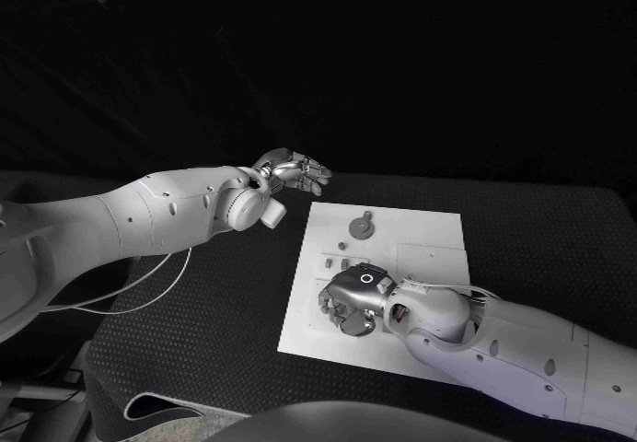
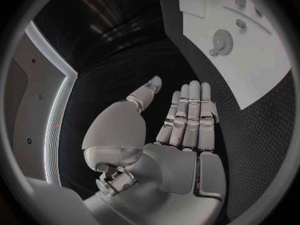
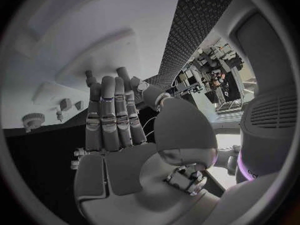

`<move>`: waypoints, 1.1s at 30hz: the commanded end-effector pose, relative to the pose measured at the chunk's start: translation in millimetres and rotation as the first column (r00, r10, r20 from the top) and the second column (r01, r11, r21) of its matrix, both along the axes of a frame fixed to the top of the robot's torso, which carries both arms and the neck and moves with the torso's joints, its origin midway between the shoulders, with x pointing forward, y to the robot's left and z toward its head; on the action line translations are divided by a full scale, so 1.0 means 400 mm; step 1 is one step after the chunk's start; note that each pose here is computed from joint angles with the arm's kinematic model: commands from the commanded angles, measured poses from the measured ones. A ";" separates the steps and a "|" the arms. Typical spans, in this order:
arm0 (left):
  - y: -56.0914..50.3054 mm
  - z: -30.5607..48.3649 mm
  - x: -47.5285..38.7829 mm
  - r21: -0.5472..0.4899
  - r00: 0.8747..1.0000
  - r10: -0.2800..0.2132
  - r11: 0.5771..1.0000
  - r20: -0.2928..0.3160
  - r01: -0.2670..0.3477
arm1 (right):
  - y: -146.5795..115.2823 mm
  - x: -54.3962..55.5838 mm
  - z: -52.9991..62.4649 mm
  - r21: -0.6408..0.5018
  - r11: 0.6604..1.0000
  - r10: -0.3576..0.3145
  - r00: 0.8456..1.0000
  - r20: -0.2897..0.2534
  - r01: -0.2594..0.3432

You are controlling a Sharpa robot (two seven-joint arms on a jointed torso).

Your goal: Assemble the parts on the task board

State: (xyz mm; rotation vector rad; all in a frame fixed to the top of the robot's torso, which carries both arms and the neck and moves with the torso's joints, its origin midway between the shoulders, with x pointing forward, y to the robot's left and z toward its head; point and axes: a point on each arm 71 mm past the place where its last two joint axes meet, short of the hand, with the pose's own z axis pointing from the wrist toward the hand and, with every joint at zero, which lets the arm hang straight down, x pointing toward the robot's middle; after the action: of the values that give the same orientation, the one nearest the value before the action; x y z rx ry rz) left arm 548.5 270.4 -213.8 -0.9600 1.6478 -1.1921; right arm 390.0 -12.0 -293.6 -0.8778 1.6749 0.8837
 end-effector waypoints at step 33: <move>0.012 0.003 0.001 -0.001 1.000 0.015 1.000 0.006 -0.015 | -0.104 0.056 0.086 0.188 0.957 -0.195 0.968 -0.156 0.223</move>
State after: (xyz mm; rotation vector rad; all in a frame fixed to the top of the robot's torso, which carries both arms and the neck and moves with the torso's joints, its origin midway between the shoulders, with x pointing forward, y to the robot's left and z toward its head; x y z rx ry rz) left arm 548.4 275.5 -213.9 -0.9667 1.6441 -1.1811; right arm 404.4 -46.4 -261.9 -0.6818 1.6330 0.9123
